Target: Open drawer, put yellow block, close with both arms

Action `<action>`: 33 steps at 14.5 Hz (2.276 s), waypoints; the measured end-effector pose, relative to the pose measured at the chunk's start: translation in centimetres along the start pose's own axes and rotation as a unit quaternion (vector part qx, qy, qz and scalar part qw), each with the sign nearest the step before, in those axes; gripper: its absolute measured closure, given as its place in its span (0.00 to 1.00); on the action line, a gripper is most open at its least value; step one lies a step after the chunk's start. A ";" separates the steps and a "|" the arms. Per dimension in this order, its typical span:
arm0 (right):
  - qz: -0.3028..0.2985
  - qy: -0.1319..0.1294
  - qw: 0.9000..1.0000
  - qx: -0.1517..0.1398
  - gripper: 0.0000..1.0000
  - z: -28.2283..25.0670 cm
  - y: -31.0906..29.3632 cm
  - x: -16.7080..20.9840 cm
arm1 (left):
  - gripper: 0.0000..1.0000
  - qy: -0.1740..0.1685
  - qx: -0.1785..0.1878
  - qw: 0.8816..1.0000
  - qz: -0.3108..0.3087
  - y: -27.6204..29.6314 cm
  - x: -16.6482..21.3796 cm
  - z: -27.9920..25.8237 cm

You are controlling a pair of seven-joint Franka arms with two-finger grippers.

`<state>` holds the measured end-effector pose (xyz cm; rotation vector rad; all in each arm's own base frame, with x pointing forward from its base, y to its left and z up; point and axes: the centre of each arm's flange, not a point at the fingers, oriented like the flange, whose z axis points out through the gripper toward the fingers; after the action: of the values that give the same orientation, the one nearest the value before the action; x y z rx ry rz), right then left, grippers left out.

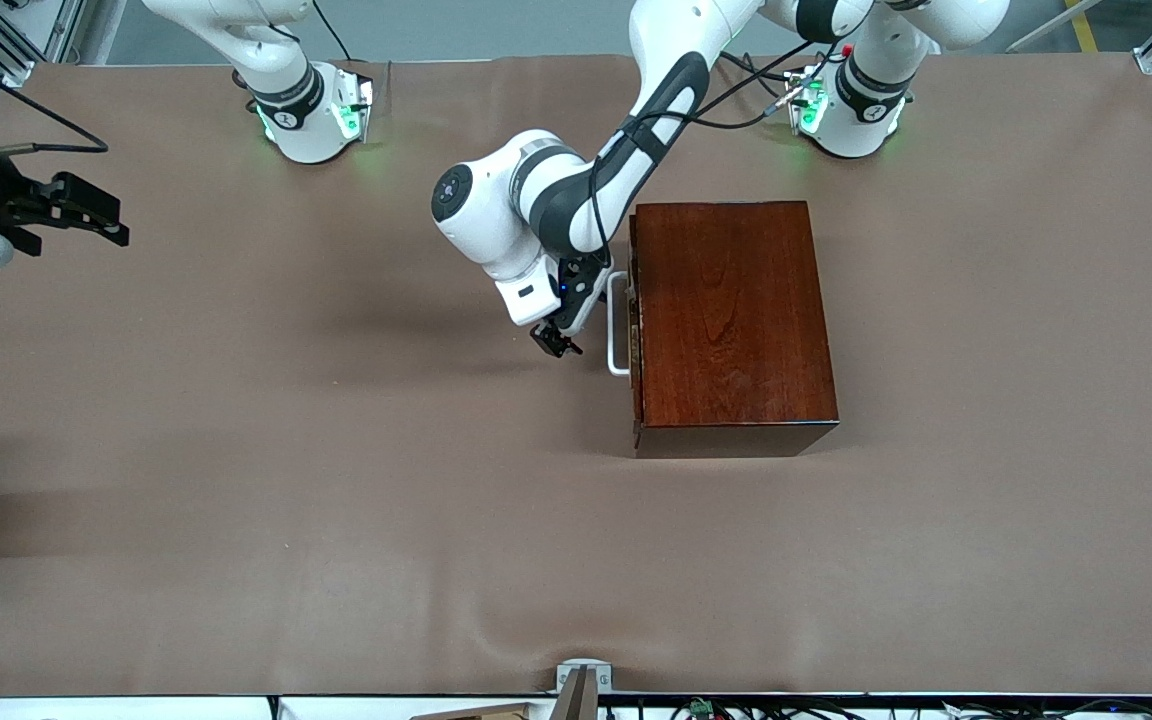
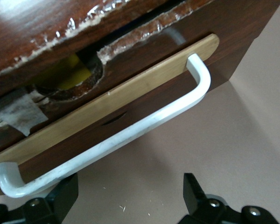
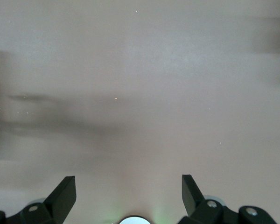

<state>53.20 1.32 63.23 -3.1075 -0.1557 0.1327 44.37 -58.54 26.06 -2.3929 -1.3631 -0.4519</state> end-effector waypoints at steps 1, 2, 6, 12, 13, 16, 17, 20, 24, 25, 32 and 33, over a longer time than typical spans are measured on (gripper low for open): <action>-0.001 0.001 1.000 0.000 0.00 -0.1 -0.1 0.0 | 0.00 0.001 0.002 1.000 0.000 0.0 0.0 0.1; -0.001 0.002 1.000 0.000 0.00 -0.2 -0.1 -0.1 | 0.00 0.001 0.004 1.000 -0.001 0.0 0.1 0.2; -0.012 0.006 1.000 -0.001 0.00 -0.4 -0.1 -0.1 | 0.00 0.002 0.010 1.000 -0.003 0.0 0.5 0.5; -0.018 0.015 1.000 -0.002 0.00 -1.0 -0.2 -0.1 | 0.00 -0.042 -0.059 0.997 0.006 1.2 -0.5 -1.5; -0.018 0.015 1.000 -0.002 0.00 -1.0 -0.2 -0.1 | 0.00 -0.055 -0.076 0.996 0.009 1.4 -0.4 -2.6; -0.018 0.015 1.000 -0.002 0.00 -1.0 -0.2 -0.1 | 0.00 -0.077 -0.123 0.988 0.055 1.5 2.8 -8.0; -0.019 0.015 1.000 -0.002 0.00 -1.0 -0.2 -0.1 | 0.00 -0.083 -0.141 0.984 0.077 1.2 4.9 -10.6; -0.019 0.015 1.000 -0.002 0.00 -1.0 -0.3 -0.1 | 0.00 -0.092 -0.176 0.972 0.125 -0.5 12.6 -16.6; -0.019 0.015 1.000 -0.002 0.00 -1.0 -0.2 -0.1 | 0.00 -0.099 -0.183 0.960 0.187 -4.1 22.0 -18.8; -0.019 0.015 1.000 -0.002 0.00 -1.0 -0.2 -0.1 | 0.00 -0.100 -0.185 0.955 0.208 -5.2 24.3 -18.9; -0.019 0.015 1.000 -0.002 0.00 -1.0 -0.2 -0.1 | 0.00 -0.109 -0.214 0.923 0.300 -14.9 41.1 -18.1; -0.019 0.015 1.000 -0.002 0.00 -1.0 -0.2 -0.1 | 0.00 -0.111 -0.210 0.921 0.310 -16.0 42.8 -17.5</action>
<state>53.20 1.50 64.25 -3.1071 -0.2134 0.0840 49.52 -26.34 62.56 -3.1213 -0.5304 -0.3190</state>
